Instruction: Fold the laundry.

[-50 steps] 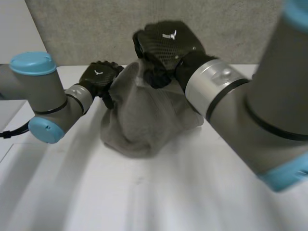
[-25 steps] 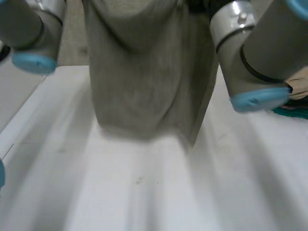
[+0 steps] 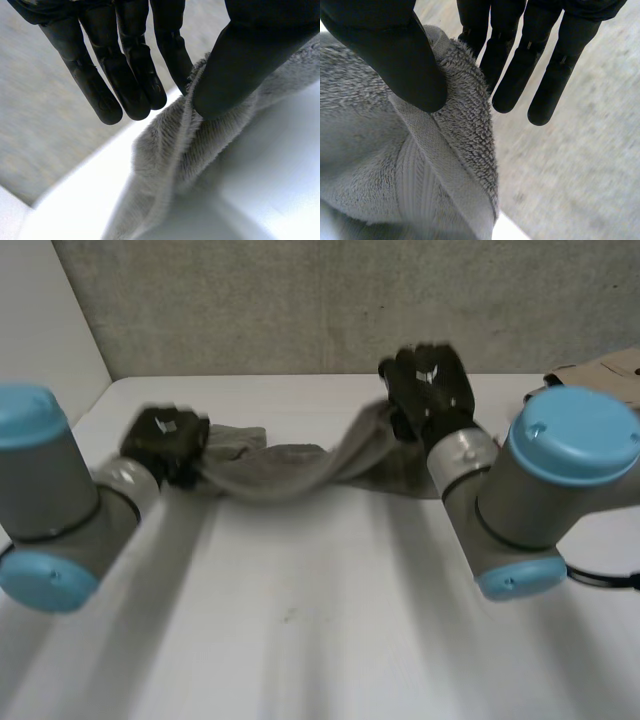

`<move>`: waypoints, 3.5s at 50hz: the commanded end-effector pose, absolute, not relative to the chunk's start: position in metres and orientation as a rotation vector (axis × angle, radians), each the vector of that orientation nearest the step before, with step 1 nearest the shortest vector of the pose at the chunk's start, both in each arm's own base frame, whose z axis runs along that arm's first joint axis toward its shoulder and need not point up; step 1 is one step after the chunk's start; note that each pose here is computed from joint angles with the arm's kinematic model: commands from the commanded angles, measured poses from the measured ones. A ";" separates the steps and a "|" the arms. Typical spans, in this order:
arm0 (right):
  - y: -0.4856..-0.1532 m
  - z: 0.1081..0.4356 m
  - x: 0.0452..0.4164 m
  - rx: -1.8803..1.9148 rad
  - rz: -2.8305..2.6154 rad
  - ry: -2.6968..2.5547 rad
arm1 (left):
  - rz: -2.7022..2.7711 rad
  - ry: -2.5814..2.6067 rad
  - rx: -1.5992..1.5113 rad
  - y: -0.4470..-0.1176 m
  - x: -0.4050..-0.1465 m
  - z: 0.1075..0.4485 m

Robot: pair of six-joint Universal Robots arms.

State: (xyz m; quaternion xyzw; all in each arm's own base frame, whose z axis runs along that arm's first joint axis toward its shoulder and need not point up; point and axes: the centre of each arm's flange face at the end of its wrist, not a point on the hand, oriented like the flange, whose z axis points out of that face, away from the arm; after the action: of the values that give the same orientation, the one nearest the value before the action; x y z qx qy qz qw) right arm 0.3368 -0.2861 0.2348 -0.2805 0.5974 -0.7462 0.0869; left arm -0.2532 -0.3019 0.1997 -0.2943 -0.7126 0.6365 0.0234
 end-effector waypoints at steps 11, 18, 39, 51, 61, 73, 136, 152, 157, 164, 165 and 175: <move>-0.298 0.203 0.309 -0.776 -2.160 1.977 | 1.768 -2.298 -0.910 -0.302 -0.235 0.168; -0.308 0.198 0.300 -0.738 -2.175 2.025 | 1.778 -2.309 -0.829 -0.313 -0.204 0.179; -0.335 0.197 0.278 -0.735 -2.165 2.098 | 1.725 -2.300 -1.072 -0.369 -0.192 0.142; -0.333 0.191 0.280 -0.762 -2.146 2.111 | 1.745 -2.327 -1.250 -0.395 -0.202 0.130; -0.333 0.184 0.281 -0.793 -2.141 2.124 | 1.714 -2.323 -1.336 -0.402 -0.208 0.123; -0.331 0.181 0.283 -0.812 -2.132 2.128 | 1.785 -2.290 -1.393 -0.420 -0.216 0.114; -0.264 0.299 0.233 -1.293 -1.977 2.235 | 1.883 -2.357 -1.059 -0.280 -0.167 0.304; -0.309 0.237 0.271 -1.237 -1.969 2.317 | 1.662 -2.471 -1.016 -0.359 -0.188 0.224; -0.309 0.235 0.279 -1.103 -2.045 2.275 | 1.744 -2.428 -0.876 -0.349 -0.188 0.255; -0.307 0.228 0.277 -1.084 -2.066 2.273 | 1.700 -2.473 -0.825 -0.312 -0.184 0.264; -0.307 0.227 0.277 -1.087 -2.061 2.278 | 1.682 -2.480 -0.827 -0.306 -0.184 0.263; -0.305 0.222 0.272 -1.077 -2.045 2.302 | 1.523 -2.463 -0.948 -0.225 -0.205 0.233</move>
State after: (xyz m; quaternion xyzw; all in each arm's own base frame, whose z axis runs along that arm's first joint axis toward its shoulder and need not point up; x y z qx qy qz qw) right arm 0.2746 -0.3057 0.2250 -0.3299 0.7006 -0.6300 -0.0592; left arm -0.1927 -0.2641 0.2566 -0.2814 -0.8067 0.5186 0.0323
